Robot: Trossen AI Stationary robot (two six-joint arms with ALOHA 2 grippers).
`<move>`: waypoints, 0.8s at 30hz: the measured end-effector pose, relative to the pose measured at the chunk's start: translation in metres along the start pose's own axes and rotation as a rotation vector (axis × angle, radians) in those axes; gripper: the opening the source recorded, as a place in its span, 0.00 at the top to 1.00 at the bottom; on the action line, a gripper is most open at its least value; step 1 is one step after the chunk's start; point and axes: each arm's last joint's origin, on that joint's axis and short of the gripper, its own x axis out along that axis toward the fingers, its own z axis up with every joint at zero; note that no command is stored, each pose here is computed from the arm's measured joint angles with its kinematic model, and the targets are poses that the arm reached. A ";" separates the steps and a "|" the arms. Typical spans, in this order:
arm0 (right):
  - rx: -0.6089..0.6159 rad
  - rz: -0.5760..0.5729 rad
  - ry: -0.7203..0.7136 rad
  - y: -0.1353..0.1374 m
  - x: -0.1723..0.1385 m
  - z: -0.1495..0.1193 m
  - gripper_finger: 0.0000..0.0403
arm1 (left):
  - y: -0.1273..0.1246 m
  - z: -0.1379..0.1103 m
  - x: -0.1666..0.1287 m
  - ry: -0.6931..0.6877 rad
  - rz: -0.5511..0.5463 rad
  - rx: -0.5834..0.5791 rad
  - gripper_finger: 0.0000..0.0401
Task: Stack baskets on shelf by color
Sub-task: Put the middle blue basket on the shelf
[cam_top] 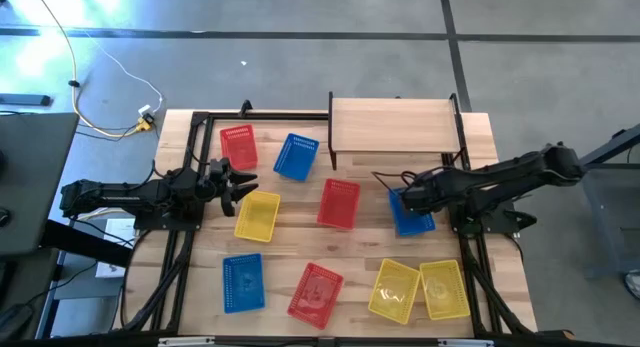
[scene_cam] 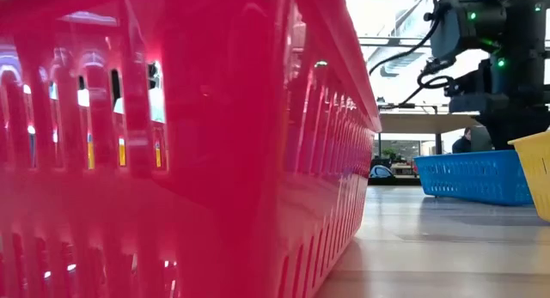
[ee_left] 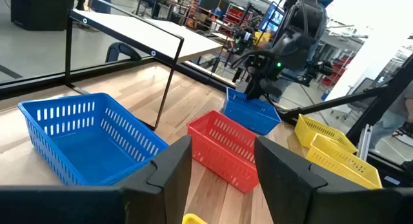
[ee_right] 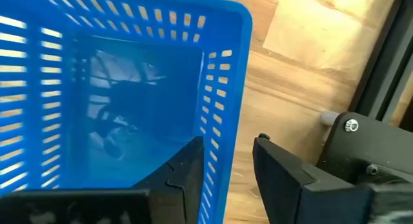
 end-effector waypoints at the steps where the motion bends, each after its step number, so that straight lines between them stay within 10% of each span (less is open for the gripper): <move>1: -0.004 -0.009 0.010 0.001 0.002 0.000 0.71 | 0.000 0.000 0.000 0.000 0.000 0.000 0.61; 13: -0.026 -0.033 0.104 0.009 0.010 -0.002 0.98 | 0.000 0.000 0.000 0.000 0.000 0.000 0.61; 24: -0.023 0.076 0.119 0.021 -0.026 0.006 1.00 | 0.000 0.000 0.000 0.000 0.000 0.000 0.61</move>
